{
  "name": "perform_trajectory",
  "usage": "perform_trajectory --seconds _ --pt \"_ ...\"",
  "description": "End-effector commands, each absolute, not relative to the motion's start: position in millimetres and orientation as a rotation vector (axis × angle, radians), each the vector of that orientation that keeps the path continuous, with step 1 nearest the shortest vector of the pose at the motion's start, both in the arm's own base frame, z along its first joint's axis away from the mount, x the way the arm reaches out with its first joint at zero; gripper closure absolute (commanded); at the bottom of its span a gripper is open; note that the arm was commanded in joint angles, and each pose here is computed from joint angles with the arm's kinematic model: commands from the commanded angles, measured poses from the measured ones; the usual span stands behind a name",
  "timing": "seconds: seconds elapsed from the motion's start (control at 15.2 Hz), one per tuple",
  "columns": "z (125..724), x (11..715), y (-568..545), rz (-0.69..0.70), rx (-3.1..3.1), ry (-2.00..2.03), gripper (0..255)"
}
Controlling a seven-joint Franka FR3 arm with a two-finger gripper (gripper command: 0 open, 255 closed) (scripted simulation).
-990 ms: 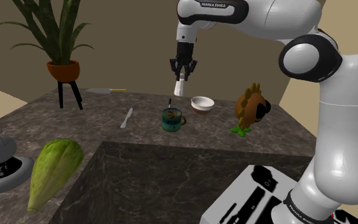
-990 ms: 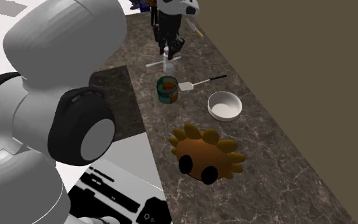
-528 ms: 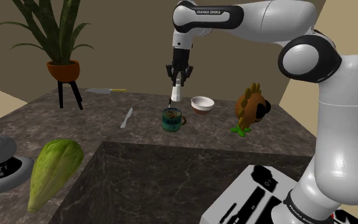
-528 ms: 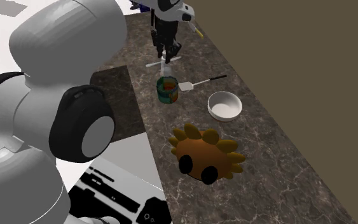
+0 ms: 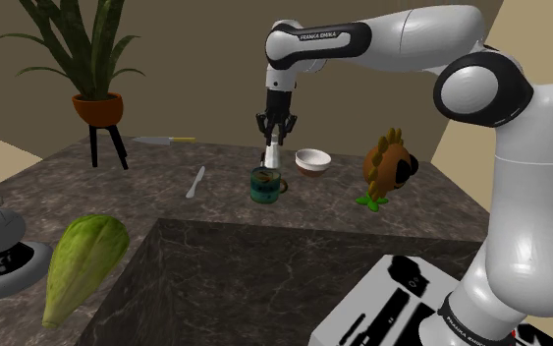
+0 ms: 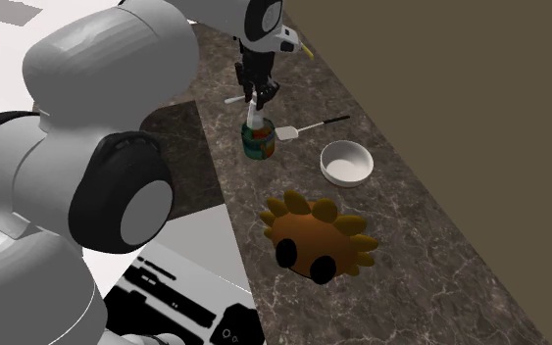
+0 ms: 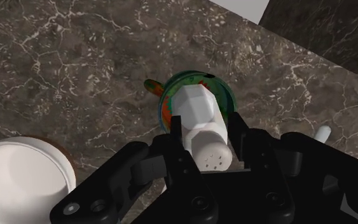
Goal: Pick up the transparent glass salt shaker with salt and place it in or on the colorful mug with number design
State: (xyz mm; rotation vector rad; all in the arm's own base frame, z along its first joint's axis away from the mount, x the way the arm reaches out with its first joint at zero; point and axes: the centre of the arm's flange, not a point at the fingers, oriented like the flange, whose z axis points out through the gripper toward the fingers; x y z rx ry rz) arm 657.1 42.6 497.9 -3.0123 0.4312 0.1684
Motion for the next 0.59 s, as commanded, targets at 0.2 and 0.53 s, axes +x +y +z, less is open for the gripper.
perform_trajectory --seconds 0.2,0.53 --pt "471 658 43 0.167 -3.012 0.431 255" --pt "463 658 43 0.167 -3.012 0.431 255"
